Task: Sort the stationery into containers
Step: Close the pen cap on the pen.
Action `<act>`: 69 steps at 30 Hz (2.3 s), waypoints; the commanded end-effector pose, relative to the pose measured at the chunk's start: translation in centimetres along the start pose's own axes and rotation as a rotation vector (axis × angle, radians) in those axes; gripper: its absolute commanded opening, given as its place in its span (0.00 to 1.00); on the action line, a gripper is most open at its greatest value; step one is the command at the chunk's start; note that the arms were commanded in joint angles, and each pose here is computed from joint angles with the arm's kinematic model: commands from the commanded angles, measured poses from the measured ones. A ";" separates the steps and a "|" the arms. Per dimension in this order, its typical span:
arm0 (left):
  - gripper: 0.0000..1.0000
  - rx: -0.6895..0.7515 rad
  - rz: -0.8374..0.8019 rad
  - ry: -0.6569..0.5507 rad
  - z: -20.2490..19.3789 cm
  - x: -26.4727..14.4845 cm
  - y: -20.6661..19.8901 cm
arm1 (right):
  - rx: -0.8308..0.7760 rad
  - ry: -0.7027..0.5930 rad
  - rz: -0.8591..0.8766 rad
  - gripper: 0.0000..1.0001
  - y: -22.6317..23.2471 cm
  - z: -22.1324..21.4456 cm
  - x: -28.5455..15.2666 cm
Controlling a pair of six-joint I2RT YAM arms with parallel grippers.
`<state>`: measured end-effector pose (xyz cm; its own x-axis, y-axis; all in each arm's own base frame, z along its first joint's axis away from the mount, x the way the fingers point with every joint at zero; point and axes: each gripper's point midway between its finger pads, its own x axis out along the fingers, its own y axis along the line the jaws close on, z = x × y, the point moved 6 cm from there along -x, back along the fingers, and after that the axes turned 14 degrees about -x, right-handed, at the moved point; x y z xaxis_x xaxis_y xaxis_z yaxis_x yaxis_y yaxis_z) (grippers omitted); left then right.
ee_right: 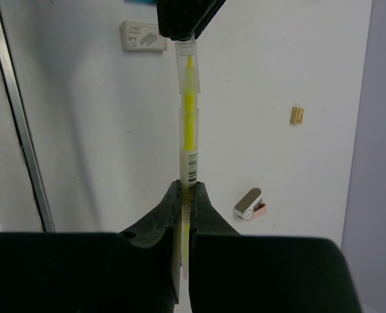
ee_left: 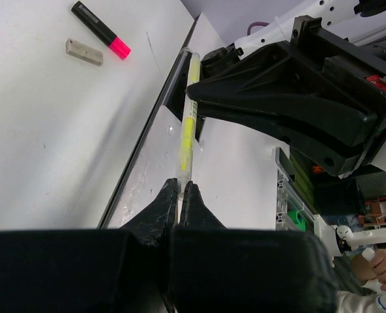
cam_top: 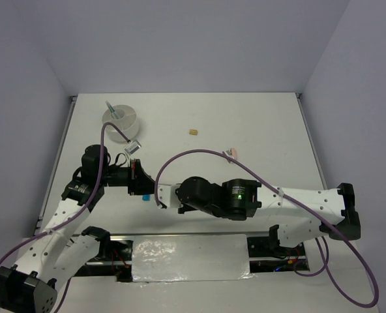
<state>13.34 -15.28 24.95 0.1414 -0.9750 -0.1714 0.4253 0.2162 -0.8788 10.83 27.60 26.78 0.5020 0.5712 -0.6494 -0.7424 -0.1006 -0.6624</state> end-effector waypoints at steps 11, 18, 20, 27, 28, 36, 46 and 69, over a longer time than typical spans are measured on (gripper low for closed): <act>0.00 0.046 -0.050 0.035 0.0 0.3 -0.7 | -0.066 -0.117 -0.206 0.00 -3.5 2.6 0.4; 0.10 0.052 -0.007 -0.020 1.6 0.3 -1.6 | -0.015 -0.180 -0.195 0.00 -2.8 3.3 1.1; 0.18 0.063 0.013 -0.047 2.6 0.3 -2.3 | 0.034 -0.193 -0.194 0.00 -2.4 3.3 1.5; 0.57 0.132 0.010 -0.187 6.3 -0.2 -6.2 | 0.093 -0.172 -0.156 0.00 -0.7 2.7 3.0; 0.61 0.148 0.003 -0.207 6.8 -0.3 -7.1 | 0.099 -0.178 -0.156 0.00 -0.7 2.8 3.0; 0.84 0.226 -0.044 -0.332 9.2 -1.1 -10.8 | 0.229 -0.274 -0.188 0.00 -1.0 3.4 2.2; 0.99 0.419 0.059 -0.626 11.8 -4.1 -14.7 | 0.633 -0.683 -0.331 0.00 -4.7 5.0 -4.1; 0.93 0.647 -0.451 -0.201 8.1 -1.8 -19.0 | 0.862 -1.180 -0.017 0.00 -5.2 5.9 -12.6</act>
<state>14.36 -17.48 43.51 0.0541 -0.9705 0.2351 0.8432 -0.0817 -0.5314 6.88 26.44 38.92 0.2623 0.9390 0.2225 -0.9639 0.2658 0.0148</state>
